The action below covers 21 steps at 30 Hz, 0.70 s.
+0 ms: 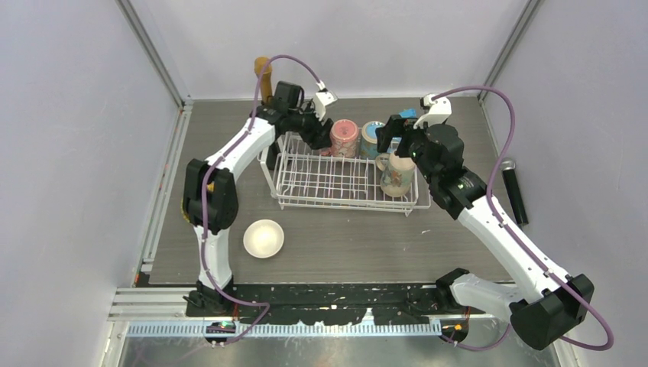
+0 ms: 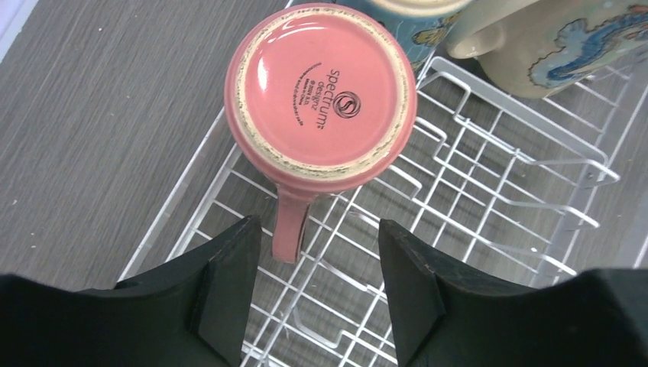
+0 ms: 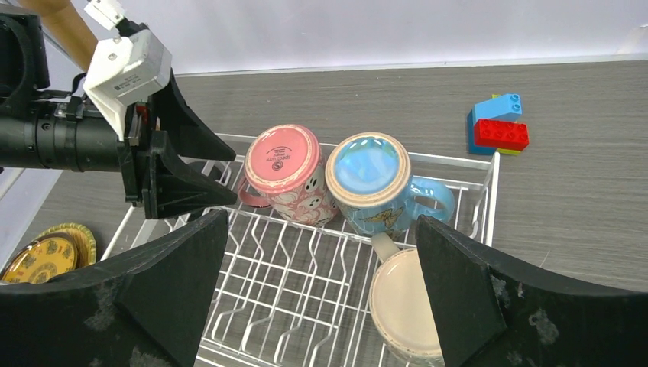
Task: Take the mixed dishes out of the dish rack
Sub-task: Pick up the cup from the dish rack.
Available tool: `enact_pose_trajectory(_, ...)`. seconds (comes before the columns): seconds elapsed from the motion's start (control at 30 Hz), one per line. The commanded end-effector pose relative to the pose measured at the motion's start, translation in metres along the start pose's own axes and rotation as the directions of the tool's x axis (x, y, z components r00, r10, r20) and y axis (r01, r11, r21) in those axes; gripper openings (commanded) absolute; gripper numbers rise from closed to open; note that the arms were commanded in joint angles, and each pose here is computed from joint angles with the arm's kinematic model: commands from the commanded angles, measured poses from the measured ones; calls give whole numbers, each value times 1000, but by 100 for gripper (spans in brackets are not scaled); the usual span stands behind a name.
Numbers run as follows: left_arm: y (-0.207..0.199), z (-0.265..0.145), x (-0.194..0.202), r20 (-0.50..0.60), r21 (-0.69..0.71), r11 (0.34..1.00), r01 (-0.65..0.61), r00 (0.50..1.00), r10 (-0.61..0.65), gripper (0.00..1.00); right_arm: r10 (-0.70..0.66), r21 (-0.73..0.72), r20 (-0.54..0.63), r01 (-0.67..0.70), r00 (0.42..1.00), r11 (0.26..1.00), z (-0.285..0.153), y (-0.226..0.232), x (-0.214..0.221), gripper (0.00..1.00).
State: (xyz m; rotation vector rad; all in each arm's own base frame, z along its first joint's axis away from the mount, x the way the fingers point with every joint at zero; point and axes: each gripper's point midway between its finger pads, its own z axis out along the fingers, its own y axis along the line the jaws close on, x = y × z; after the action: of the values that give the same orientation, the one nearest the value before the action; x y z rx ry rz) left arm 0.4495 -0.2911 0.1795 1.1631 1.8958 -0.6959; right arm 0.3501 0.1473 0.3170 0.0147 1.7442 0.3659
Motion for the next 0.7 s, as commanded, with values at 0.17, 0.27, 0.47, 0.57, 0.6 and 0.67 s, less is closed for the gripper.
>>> enact_pose_trajectory(0.17, 12, 12, 25, -106, 15, 999, -38, 994, 39, 56, 9, -15, 79, -7, 997, 1000, -8, 3, -22, 100)
enact_pose_trajectory(0.27, 12, 17, 29, -115, 29, 999, -29, 993, 32, 55, 7, -22, 75, -5, 997, 1000, -7, 5, -21, 100)
enact_pose_trajectory(0.47, 16, 23, 27, -102, 21, 999, -32, 994, 34, 52, 4, -25, 79, -2, 997, 1000, -7, 5, -21, 100)
enact_pose_trajectory(0.57, 19, 27, 27, -99, 4, 1000, -31, 995, 31, 51, 3, -27, 77, 0, 997, 1000, -7, 5, -20, 100)
enact_pose_trajectory(0.6, 21, 28, 26, -97, -4, 999, -32, 995, 31, 51, 3, -27, 78, 0, 997, 1000, -7, 5, -20, 100)
enact_pose_trajectory(0.67, 26, 31, 26, -102, -40, 999, -34, 994, 30, 50, 1, -26, 77, 1, 997, 1000, -7, 5, -19, 100)
